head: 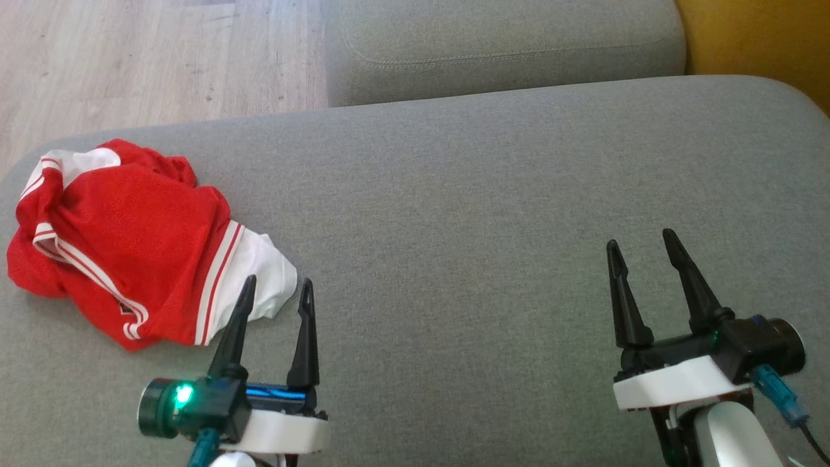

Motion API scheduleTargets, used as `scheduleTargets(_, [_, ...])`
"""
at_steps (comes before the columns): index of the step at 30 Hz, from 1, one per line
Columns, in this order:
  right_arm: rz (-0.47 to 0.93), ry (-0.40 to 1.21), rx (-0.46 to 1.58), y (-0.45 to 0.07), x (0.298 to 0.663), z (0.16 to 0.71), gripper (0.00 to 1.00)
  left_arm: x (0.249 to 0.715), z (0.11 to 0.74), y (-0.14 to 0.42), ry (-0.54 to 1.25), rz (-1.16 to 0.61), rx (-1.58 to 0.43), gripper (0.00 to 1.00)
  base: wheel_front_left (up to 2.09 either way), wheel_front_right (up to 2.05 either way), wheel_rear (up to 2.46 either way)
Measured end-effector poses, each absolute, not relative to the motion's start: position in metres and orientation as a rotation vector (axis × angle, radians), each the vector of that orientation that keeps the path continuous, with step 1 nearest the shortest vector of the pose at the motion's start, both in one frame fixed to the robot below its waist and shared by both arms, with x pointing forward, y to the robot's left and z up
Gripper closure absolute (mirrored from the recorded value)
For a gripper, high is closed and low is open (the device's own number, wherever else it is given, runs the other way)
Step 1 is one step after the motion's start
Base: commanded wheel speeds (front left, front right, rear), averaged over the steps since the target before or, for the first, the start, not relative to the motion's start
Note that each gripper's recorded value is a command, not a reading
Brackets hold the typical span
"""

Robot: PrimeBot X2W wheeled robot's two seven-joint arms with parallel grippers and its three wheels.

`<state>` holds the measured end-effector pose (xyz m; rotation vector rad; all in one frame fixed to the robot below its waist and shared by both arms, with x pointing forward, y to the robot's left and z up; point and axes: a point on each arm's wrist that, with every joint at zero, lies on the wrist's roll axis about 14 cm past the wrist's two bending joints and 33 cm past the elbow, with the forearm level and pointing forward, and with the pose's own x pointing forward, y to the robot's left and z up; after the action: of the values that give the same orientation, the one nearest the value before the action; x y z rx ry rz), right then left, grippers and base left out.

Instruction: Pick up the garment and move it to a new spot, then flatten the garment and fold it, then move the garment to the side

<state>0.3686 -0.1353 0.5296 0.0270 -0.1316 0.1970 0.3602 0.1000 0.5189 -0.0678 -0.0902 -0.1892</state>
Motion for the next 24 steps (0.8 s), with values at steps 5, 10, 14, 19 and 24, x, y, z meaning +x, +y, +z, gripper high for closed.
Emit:
scheduleTargets(5, [0.191, -0.130, 0.065, -0.136, 0.367, 0.526, 0.00, 0.361, 0.526, 0.102, -0.116, -0.191, -0.109, 0.00, 0.00, 0.00, 0.00])
scheduleTargets(10, [0.179, -0.122, 0.128, -0.138, 0.366, 0.522, 0.00, 0.358, 0.522, 0.110, -0.112, -0.182, -0.145, 0.00, 0.00, 0.00, 0.00])
scheduleTargets(14, [0.164, -0.102, 0.185, -0.141, 0.365, 0.516, 0.00, 0.355, 0.511, 0.114, -0.079, -0.186, -0.168, 0.00, 0.00, 0.00, 0.00])
scheduleTargets(19, [0.145, -0.071, 0.240, -0.145, 0.363, 0.507, 0.00, 0.352, 0.496, 0.112, -0.028, -0.192, -0.184, 0.00, 0.00, 0.00, 0.00])
scheduleTargets(24, [0.143, -0.069, 0.246, -0.145, 0.362, 0.506, 0.00, 0.351, 0.492, 0.111, -0.016, -0.193, -0.182, 0.00, 0.00, 0.00, 0.00])
